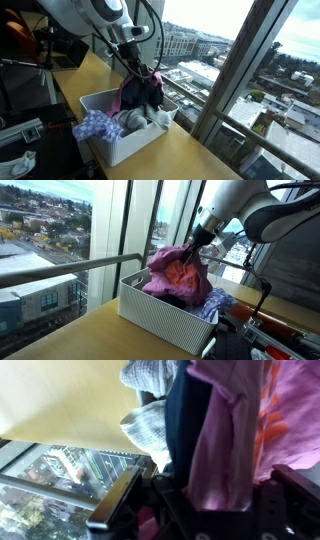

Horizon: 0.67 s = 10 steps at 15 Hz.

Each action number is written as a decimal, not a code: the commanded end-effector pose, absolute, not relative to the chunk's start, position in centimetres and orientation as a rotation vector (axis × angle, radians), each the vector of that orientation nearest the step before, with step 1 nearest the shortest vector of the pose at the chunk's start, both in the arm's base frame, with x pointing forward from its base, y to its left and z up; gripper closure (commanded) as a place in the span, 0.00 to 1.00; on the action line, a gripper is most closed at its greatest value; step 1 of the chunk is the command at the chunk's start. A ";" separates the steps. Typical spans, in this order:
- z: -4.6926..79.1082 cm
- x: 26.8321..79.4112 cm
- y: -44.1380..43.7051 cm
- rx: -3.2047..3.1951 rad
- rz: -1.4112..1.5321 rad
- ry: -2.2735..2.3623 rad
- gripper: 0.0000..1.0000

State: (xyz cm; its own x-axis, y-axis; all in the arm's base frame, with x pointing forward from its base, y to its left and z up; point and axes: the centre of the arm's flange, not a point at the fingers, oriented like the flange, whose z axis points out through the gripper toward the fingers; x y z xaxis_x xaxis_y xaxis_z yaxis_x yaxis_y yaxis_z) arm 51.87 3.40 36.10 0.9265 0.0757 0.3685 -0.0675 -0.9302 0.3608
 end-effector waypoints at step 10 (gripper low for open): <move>33.5 49.3 2.8 2.727 0.390 -0.015 0.23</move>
